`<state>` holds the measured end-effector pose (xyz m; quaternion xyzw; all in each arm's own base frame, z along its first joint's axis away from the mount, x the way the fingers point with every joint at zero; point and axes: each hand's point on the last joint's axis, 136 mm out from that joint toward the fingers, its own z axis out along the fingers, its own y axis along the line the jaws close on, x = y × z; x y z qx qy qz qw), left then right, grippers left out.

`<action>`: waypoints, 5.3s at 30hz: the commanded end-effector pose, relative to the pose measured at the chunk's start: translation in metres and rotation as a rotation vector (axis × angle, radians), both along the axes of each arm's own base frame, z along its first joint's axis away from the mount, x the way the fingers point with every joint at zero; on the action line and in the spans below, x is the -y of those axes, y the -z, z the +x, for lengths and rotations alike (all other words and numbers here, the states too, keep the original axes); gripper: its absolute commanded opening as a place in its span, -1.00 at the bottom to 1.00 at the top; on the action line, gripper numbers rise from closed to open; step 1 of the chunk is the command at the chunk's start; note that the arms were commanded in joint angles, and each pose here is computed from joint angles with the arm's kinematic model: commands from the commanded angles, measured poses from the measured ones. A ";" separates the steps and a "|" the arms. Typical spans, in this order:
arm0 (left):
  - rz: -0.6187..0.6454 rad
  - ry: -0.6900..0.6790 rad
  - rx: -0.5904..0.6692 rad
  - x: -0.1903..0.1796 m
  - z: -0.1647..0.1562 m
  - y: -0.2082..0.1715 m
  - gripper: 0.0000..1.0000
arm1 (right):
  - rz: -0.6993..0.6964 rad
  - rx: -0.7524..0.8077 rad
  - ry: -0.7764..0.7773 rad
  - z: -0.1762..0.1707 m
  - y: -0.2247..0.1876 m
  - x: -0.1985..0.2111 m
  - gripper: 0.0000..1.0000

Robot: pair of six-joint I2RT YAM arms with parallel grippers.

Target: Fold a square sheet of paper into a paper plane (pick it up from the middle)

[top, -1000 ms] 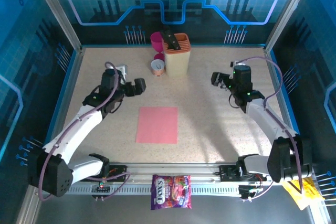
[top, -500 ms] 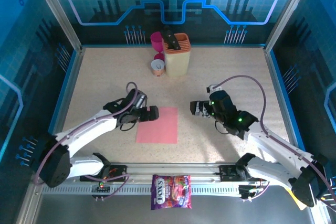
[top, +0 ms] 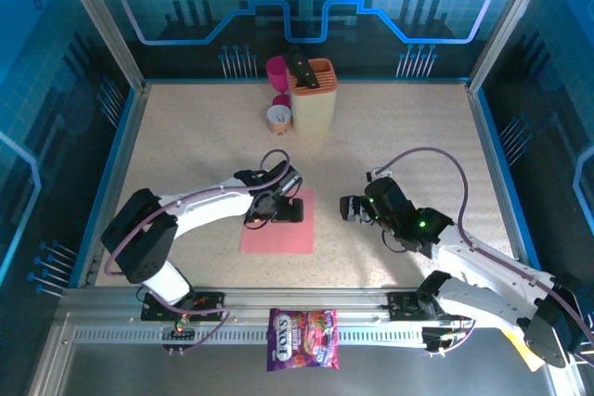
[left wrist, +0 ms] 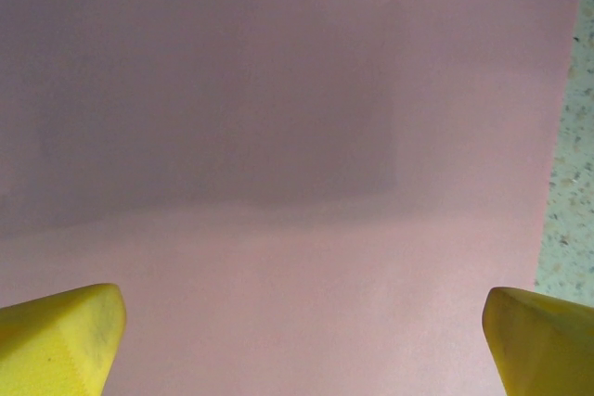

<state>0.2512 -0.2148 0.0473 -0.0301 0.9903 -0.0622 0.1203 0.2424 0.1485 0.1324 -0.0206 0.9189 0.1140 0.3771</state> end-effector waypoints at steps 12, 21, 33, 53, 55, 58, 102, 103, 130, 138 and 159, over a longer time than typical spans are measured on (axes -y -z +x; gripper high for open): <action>0.112 -0.019 0.016 0.002 0.002 0.006 1.00 | 0.061 -0.038 0.030 -0.001 0.006 0.008 0.99; 0.145 -0.043 -0.001 -0.004 -0.002 0.022 1.00 | 0.077 -0.046 0.023 0.002 0.008 0.007 0.99; 0.174 -0.050 -0.025 -0.005 -0.006 0.040 1.00 | 0.091 -0.062 0.040 0.002 0.015 0.011 0.98; 0.149 -0.039 0.005 -0.007 -0.013 0.033 0.45 | 0.102 -0.066 0.056 0.000 0.016 0.015 0.99; 0.125 -0.033 0.034 -0.005 -0.010 0.022 0.31 | 0.102 -0.063 0.057 0.001 0.015 0.015 0.99; 0.075 -0.019 0.088 0.001 -0.003 0.003 0.16 | 0.102 -0.062 0.060 0.001 0.015 0.015 0.99; -0.422 -0.139 0.287 0.065 0.016 0.008 0.00 | 0.202 -0.220 -0.050 0.004 0.035 0.000 0.99; -0.401 -0.135 0.290 0.062 0.016 0.011 0.02 | 0.211 -0.228 -0.057 0.004 0.037 -0.003 0.99; -0.190 -0.047 0.362 0.014 0.024 0.005 0.47 | 0.342 -0.327 -0.146 0.010 0.044 -0.055 0.94; -0.171 -0.012 0.353 0.012 0.019 0.011 0.47 | 0.353 -0.359 -0.134 0.013 0.053 -0.068 0.80; -0.168 0.030 0.336 0.029 0.023 0.011 0.48 | 0.402 -0.420 -0.127 0.027 0.076 -0.090 -0.57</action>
